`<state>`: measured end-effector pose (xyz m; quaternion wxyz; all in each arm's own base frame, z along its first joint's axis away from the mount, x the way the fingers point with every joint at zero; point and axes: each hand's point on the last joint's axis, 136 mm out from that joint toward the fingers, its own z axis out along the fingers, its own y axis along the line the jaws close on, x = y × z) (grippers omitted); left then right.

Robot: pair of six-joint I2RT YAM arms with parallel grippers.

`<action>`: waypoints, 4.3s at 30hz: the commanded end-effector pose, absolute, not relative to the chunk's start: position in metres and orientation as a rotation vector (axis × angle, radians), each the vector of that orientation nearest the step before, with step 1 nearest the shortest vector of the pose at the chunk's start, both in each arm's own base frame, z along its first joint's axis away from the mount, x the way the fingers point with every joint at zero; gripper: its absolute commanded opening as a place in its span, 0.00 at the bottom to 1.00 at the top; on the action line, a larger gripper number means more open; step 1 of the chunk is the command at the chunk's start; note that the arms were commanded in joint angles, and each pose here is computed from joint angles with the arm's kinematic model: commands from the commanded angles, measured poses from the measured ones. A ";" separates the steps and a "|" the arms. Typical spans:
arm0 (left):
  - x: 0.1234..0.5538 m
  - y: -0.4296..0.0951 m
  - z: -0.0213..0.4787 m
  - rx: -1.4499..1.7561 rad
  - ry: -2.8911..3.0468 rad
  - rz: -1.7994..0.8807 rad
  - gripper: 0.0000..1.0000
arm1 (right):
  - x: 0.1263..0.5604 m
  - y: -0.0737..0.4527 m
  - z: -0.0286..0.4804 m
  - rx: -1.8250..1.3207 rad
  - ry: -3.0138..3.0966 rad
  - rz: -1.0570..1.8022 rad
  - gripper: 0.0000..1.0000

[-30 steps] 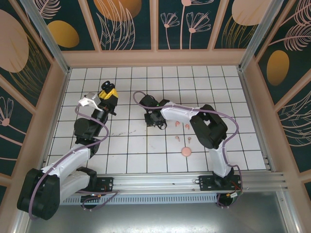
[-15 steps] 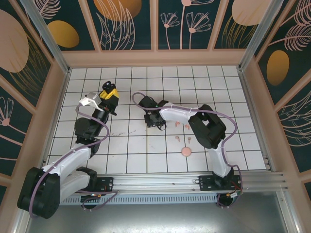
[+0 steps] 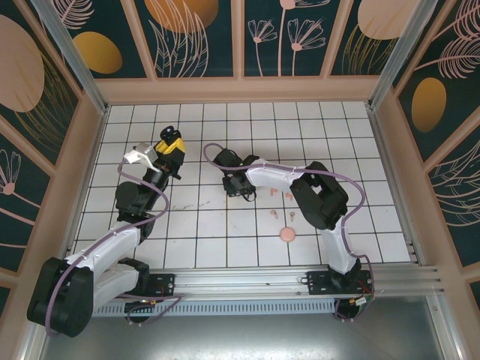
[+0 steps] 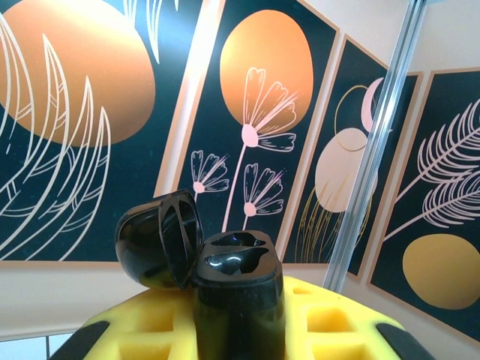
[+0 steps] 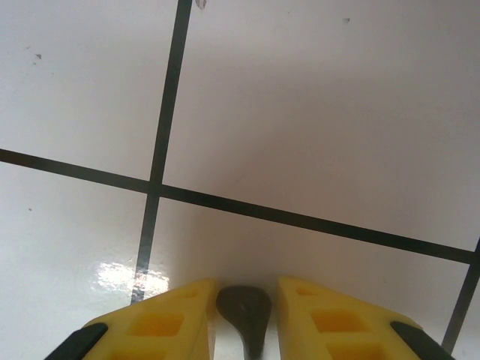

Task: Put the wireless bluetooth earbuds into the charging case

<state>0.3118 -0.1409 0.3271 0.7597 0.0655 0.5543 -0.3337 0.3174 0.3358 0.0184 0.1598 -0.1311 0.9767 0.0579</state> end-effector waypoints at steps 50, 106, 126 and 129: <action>0.268 -0.175 0.311 0.466 1.143 -0.748 0.00 | 0.352 0.336 0.149 -0.276 2.493 0.357 0.16; 0.269 -0.239 0.318 0.700 1.059 -0.876 0.00 | 0.259 0.393 0.356 -0.670 1.736 0.980 0.15; 0.263 -0.243 0.329 0.709 1.030 -0.885 0.00 | 0.258 0.392 0.333 -0.696 1.783 0.950 0.14; 0.263 -0.242 0.330 0.708 1.029 -0.886 0.00 | 0.258 0.388 0.333 -0.687 1.783 0.942 0.14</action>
